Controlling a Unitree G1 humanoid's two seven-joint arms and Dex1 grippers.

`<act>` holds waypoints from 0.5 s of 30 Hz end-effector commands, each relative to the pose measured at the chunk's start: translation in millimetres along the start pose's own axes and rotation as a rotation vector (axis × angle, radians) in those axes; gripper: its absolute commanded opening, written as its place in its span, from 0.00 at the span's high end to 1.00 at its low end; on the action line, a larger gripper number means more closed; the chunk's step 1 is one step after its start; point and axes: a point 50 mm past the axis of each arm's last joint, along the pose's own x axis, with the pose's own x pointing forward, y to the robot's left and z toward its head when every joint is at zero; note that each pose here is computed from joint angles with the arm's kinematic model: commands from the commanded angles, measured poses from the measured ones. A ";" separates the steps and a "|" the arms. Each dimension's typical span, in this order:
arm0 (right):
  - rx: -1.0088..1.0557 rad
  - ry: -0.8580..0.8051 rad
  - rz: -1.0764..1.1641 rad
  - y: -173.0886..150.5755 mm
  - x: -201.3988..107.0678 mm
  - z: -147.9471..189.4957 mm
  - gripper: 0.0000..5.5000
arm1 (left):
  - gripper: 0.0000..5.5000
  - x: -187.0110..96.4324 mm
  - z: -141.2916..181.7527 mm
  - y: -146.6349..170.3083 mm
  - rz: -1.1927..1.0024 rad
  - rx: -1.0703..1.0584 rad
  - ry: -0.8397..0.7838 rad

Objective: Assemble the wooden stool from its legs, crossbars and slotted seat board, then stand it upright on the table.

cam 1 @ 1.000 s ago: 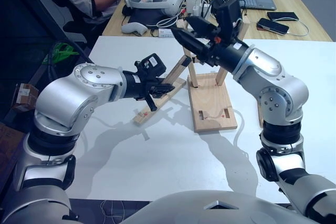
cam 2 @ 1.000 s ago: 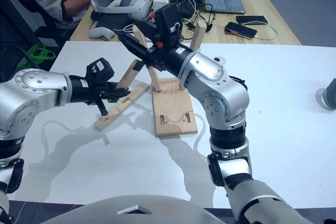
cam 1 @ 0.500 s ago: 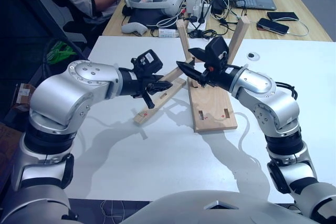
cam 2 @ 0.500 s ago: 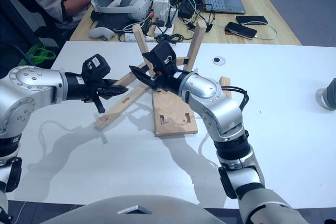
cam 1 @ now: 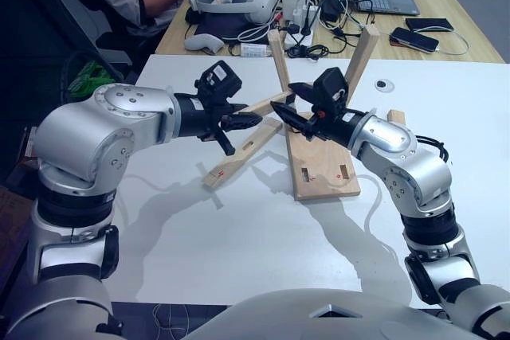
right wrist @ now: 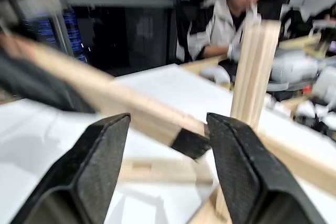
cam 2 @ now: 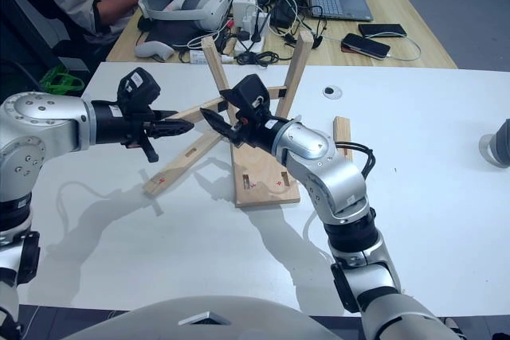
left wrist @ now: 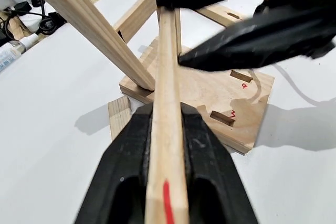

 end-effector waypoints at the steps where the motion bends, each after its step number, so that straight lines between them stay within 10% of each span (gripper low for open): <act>1: 0.084 -0.117 -0.229 -23.2 0.0 10.2 0.51 | 0.93 -3.4 -3.5 3.9 0.053 0.051 0.001; 15: 0.239 -0.030 -0.152 1.5 10.8 -19.6 0.51 | 0.93 -15.9 30.8 12.7 0.087 -0.023 -0.213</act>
